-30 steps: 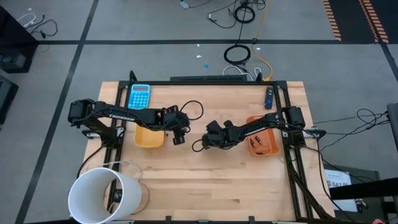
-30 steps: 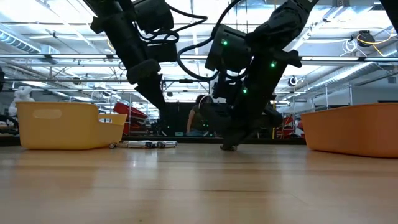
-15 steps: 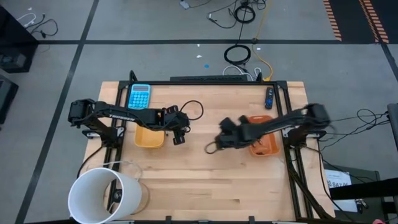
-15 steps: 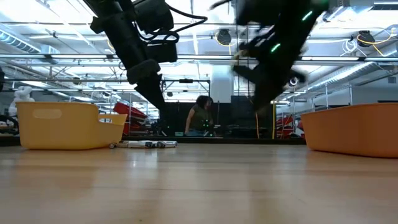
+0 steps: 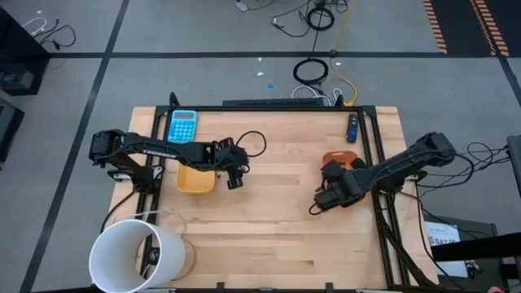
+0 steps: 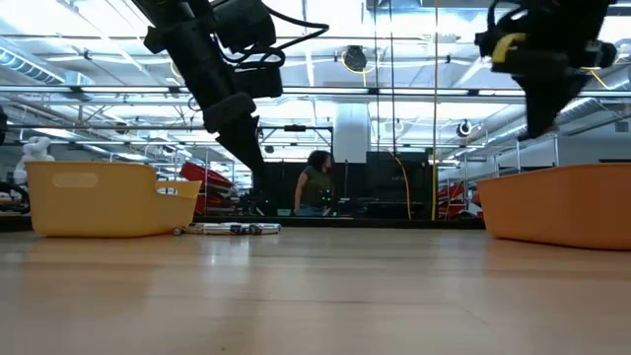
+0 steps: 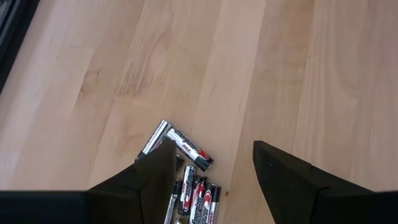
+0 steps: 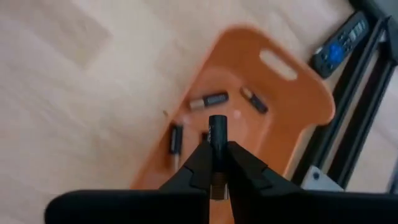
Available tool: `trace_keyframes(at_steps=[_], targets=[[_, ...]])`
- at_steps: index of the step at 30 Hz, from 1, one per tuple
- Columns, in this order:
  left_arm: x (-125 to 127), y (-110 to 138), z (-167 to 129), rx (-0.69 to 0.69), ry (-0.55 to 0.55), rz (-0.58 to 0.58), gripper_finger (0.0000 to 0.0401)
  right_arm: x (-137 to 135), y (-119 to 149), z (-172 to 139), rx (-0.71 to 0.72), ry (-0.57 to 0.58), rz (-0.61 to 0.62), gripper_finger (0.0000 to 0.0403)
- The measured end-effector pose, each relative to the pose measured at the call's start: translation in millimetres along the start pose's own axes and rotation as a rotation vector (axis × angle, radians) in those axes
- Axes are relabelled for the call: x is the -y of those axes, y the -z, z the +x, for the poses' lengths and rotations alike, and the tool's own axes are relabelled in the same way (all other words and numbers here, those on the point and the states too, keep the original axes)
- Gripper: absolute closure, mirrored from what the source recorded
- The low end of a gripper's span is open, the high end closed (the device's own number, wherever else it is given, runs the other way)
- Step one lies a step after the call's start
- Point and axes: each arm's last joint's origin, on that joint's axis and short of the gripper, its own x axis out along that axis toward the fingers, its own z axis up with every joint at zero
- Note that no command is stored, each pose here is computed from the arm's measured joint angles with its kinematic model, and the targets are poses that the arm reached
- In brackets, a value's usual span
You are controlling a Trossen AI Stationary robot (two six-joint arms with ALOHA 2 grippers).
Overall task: Sort batteries
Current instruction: Put the black battery into the orange bin, then put the silver battery into the yellow bin
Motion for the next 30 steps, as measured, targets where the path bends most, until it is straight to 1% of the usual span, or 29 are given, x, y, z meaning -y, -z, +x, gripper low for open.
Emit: trace_keyframes(at_steps=[2,4,6,8,9,11,14,18,21,23,25,28,30], targets=[[0,0,0,0.003,0.0,-0.021,0.0178,1,6,9,-0.037,0.018,-0.042,0.0384],[0,0,0,0.004,0.001,-0.052,0.0178,1,15,23,-0.103,0.019,-0.089,0.0385],[0,0,0,0.003,0.016,-0.073,0.0178,1,24,40,-0.168,-0.033,-0.127,0.0386],[1,0,0,0.002,0.031,-0.082,0.0178,0,31,55,-0.178,-0.111,-0.155,0.0384],[1,0,0,0.002,0.031,-0.082,0.0178,1,34,60,-0.186,-0.132,-0.167,0.0378],[1,0,0,0.002,0.036,-0.084,0.0178,9,38,68,-0.206,-0.129,-0.175,0.0359],[2,0,0,-0.001,0.065,-0.094,0.0178,21,38,67,-0.201,-0.145,-0.152,0.0317],[2,1,0,-0.009,0.067,-0.109,0.0178,33,32,58,-0.171,-0.219,-0.143,0.0263],[1,3,0,-0.037,0.068,-0.108,0.0178,43,29,52,-0.149,-0.266,-0.127,0.0244],[1,5,0,-0.06,0.095,-0.131,0.0178,49,27,49,-0.125,-0.29,-0.102,0.0242],[-1,8,1,-0.09,0.122,-0.162,0.0178,54,23,46,-0.066,-0.288,-0.075,0.0245],[-6,10,1,-0.118,0.101,-0.201,0.0178,62,13,40,0.107,-0.225,-0.037,0.0255],[-11,10,2,-0.119,0.086,-0.214,0.0178,65,5,34,0.205,-0.185,-0.035,0.026]])
